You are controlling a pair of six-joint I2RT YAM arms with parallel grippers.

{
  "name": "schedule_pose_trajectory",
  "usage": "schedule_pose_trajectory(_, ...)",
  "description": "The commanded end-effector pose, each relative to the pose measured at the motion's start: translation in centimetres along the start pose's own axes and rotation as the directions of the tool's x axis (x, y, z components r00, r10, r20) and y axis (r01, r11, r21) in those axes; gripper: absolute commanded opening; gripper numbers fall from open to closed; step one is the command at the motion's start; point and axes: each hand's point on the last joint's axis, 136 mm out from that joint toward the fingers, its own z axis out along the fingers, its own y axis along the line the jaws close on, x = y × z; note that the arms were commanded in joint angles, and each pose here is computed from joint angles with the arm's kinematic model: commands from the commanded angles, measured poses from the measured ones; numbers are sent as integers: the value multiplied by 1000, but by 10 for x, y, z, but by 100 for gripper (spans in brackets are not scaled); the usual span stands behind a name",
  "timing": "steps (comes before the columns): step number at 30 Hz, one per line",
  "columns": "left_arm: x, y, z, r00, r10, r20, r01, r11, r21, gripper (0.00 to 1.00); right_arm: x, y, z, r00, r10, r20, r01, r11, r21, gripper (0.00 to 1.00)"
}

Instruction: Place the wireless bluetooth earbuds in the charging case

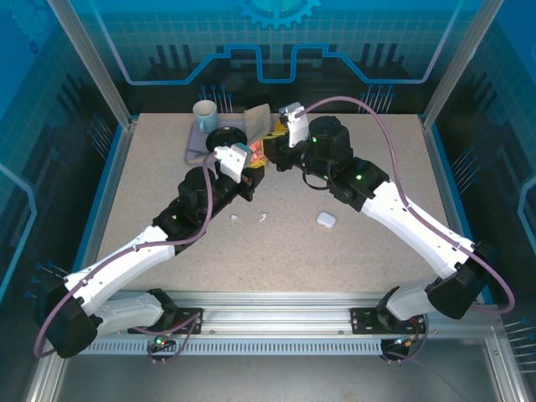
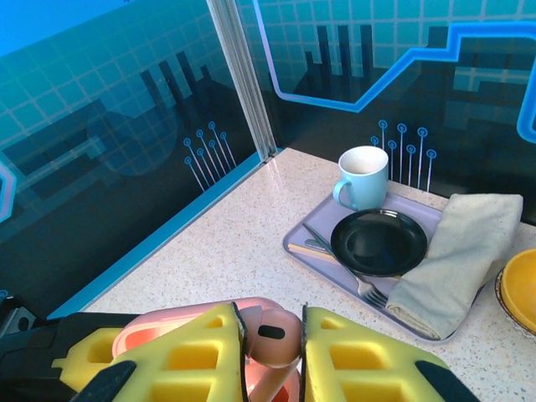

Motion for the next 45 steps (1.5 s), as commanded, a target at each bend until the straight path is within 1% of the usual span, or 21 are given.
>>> schedule_pose_trajectory(1, -20, -5, -4, 998, 2, 66, -3, 1000, 21, 0, -12, 2, 1, 999, 17, 39, -16, 1000, -19, 19)
schedule_pose_trajectory(13, -26, -5, -6, 997, 9, 78, -11, 1000, 18, 0, 9, -5, 5, 1000, 23, -4, -23, 1000, 1, 18)
schedule_pose_trajectory(22, -29, -5, -7, 996, 14, 84, -15, 1000, 16, 0, 16, -9, 4, 1000, -5, -25, 5, 1000, 22, 18)
schedule_pose_trajectory(29, -30, -4, -7, 996, 20, 86, -21, 1000, 15, 0, 11, -13, -2, 999, -29, -16, 30, 999, 43, 17)
schedule_pose_trajectory(38, -28, -4, -7, 997, 23, 78, -24, 1000, 15, 0, 6, -1, 2, 998, -55, -25, 54, 998, -13, 17)
schedule_pose_trajectory(45, -26, -4, -7, 997, 23, 75, -25, 1000, 17, 0, -5, -4, -2, 997, -72, 5, 72, 997, 24, 16)
